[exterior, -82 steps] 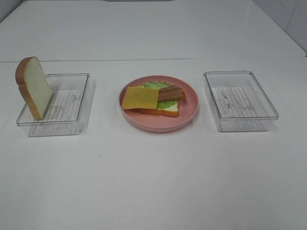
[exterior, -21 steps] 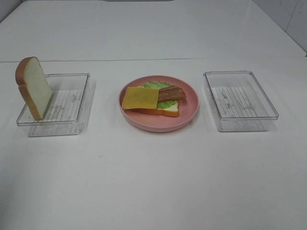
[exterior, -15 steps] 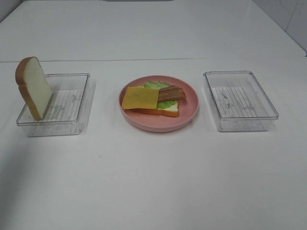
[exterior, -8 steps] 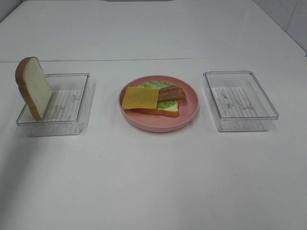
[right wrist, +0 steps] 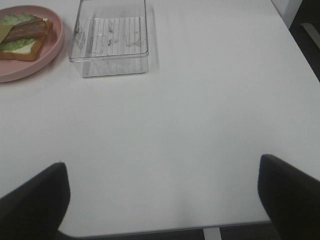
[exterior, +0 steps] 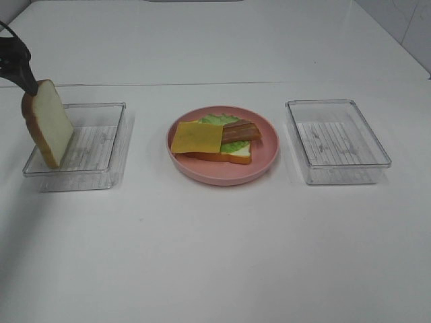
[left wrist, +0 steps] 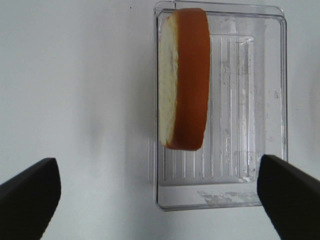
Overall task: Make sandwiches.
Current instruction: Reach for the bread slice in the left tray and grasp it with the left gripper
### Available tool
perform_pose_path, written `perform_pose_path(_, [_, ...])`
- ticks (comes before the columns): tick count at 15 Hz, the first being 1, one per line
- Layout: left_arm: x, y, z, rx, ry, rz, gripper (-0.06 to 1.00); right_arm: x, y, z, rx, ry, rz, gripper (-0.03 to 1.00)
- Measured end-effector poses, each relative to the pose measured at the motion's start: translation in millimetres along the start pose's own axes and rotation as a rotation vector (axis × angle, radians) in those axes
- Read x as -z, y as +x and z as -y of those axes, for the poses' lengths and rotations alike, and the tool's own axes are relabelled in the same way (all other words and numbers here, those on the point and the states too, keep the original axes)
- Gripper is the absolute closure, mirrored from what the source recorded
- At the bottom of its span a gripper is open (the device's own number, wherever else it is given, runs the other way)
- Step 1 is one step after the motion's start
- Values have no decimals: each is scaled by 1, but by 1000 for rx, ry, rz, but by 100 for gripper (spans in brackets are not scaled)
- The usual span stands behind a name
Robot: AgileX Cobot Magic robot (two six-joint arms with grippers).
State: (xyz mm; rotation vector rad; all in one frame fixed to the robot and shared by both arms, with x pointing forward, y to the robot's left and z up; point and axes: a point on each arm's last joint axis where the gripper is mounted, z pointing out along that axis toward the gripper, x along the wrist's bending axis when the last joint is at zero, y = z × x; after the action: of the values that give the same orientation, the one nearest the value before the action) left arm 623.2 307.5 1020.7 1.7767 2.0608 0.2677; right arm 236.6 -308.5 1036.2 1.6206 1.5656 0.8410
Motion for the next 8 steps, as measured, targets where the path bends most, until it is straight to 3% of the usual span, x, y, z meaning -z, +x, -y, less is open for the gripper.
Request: perform_pose_path(8, [-66,1,-15,39,5,65,-5,0,0,0,1,0,0,-1])
